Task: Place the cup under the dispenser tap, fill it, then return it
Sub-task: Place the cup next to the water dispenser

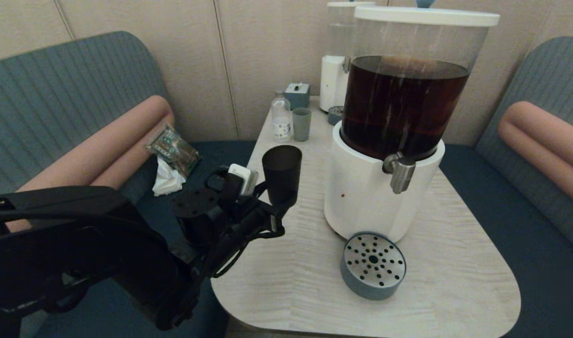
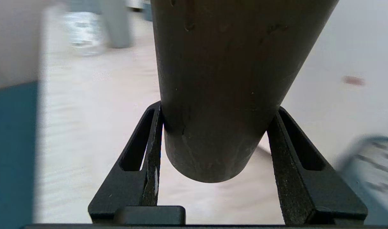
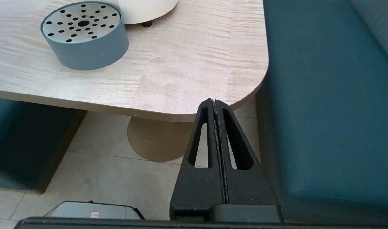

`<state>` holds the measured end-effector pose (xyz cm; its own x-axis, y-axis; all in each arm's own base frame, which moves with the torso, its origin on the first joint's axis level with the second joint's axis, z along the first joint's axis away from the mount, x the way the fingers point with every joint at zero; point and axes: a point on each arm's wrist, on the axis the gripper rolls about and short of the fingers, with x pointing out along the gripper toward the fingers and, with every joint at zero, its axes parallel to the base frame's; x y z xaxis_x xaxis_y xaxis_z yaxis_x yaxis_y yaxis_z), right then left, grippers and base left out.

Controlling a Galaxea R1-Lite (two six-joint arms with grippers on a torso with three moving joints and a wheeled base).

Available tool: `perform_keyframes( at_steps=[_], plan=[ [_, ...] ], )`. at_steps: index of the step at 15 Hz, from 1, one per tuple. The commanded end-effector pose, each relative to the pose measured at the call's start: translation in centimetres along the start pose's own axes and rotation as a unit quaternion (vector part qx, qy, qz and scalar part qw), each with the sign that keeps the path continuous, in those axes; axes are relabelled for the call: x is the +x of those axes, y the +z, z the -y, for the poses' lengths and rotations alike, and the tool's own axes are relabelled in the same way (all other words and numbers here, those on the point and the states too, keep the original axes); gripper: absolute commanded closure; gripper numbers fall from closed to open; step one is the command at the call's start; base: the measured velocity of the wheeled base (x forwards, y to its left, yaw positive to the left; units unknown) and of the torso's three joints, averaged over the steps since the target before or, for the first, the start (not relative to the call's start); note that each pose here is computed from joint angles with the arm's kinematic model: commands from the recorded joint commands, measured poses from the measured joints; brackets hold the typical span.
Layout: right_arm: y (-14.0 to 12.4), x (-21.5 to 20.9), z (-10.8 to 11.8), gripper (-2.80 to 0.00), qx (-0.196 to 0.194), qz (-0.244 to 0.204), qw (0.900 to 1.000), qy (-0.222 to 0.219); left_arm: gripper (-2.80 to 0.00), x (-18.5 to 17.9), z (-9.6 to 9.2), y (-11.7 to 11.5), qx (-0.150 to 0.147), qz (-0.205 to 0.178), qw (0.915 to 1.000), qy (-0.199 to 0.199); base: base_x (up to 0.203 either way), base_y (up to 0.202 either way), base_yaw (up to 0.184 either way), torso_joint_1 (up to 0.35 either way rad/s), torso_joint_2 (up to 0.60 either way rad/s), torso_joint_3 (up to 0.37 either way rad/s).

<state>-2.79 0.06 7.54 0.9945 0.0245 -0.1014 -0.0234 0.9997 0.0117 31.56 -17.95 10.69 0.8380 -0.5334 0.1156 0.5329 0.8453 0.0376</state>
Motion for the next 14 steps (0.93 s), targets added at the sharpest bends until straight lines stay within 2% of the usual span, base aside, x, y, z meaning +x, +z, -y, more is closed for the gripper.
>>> perform_keyframes(
  at_steps=[1, 5, 14],
  plan=[
    [0.0, 0.0, 0.0, 0.0, 0.001, -0.001, 1.0, 0.0, 0.0, 0.4, -2.2, -0.5, 0.003, 0.003, 0.9996, 0.028, 0.0, 0.0, 0.0, 0.0, 0.0, 0.0],
    [0.0, 0.0, 0.0, 0.0, 0.0, -0.001, 1.0, 0.001, 0.0, 1.7, -4.6, -2.6, 0.005, -0.007, 0.9983, 0.058, 0.0, 0.0, 0.0, 0.0, 0.0, 0.0],
    [0.0, 0.0, 0.0, 0.0, 0.0, -0.001, 1.0, 0.001, 0.0, 5.5, -5.6, -6.9, 0.0, -0.001, 0.9972, 0.074, 0.0, 0.0, 0.0, 0.0, 0.0, 0.0]
  ],
)
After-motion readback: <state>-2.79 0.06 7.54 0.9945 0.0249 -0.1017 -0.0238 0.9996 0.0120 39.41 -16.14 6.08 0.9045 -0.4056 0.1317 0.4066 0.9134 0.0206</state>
